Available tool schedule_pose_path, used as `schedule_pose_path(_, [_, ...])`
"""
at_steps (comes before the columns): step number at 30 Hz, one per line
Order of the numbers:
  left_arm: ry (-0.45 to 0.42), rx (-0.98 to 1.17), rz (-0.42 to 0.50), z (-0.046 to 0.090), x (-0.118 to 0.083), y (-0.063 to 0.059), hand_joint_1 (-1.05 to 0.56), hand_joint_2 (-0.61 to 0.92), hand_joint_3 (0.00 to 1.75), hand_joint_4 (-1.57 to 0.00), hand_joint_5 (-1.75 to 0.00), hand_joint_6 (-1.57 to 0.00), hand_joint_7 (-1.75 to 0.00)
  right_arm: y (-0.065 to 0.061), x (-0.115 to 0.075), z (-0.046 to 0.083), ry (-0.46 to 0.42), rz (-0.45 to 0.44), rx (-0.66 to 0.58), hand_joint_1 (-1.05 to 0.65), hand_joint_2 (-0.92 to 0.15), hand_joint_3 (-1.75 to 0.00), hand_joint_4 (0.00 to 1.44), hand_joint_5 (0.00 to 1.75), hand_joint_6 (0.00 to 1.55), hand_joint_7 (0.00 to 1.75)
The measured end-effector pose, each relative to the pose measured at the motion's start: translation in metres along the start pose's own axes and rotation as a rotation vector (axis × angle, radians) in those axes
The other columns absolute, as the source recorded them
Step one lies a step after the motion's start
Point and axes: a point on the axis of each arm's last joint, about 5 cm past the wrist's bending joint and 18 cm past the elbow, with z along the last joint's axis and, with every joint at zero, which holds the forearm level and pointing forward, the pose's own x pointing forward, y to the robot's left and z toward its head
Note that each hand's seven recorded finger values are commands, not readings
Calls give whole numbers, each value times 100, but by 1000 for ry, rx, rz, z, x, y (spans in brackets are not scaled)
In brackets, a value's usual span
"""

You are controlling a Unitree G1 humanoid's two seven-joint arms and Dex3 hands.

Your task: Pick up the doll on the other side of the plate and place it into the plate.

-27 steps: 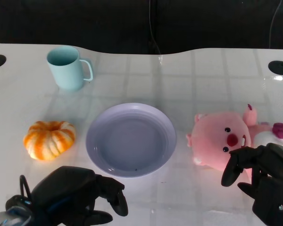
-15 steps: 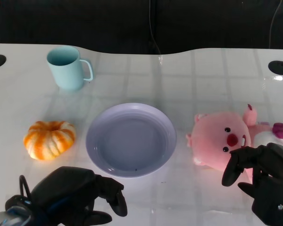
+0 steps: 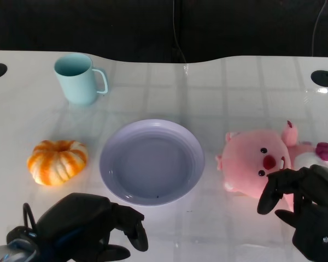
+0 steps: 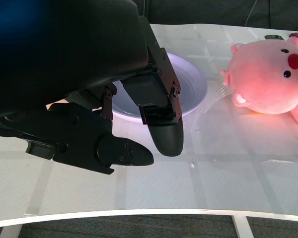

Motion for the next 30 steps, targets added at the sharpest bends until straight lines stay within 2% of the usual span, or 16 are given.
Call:
schedule_pose_path(1, [0, 0, 0, 0, 0, 0, -22, 92, 23, -72, -133, -87, -68, -1, 0, 0, -1, -13, 2, -10, -73, -51, 70, 138, 81, 76])
schedule_pose_path(3, [0, 0, 0, 0, 0, 0, -22, 92, 23, -72, -134, -87, -69, -1, 0, 0, -7, -45, 11, -11, -82, -30, 70, 109, 79, 50])
schedule_pose_path(5, [0, 0, 0, 0, 0, 0, -22, 92, 22, -71, -133, -87, -69, -1, 0, 1, -18, -80, 23, -14, -87, -18, 69, 92, 75, 32])
schedule_pose_path(8, [0, 1, 0, 0, 0, 0, -22, 92, 22, -71, -133, -87, -69, -3, -1, 0, -35, -140, 21, -19, -91, -11, 63, 72, 66, 15])
schedule_pose_path(12, [-2, 1, 1, 0, 1, 0, -22, 92, 22, -71, -133, -87, -69, -5, -1, -1, -37, -182, -6, -31, -92, -10, 41, 53, 49, 4])
schedule_pose_path(17, [-5, -4, 3, 1, 1, 0, -22, 92, 22, -72, -132, -87, -68, -11, -3, -4, -8, -249, -100, -41, -91, -4, 20, 38, 30, 0])
schedule_pose_path(21, [-5, -5, 4, 1, 1, -1, -22, 92, 21, -71, -133, -87, -68, -16, -2, -6, 48, -269, -171, -49, -90, -1, 8, 33, 21, 0])
schedule_pose_path(26, [-6, -4, 1, 2, 2, -1, -22, 92, 21, -72, -133, -87, -68, -23, 1, -7, 155, -249, -230, -55, -90, 0, 3, 35, 19, 0])
schedule_pose_path(30, [-11, -3, -4, 3, 2, -2, -21, 92, 21, -73, -132, -87, -67, -24, 7, -6, 191, -207, -240, -56, -90, 0, 4, 36, 20, 1])
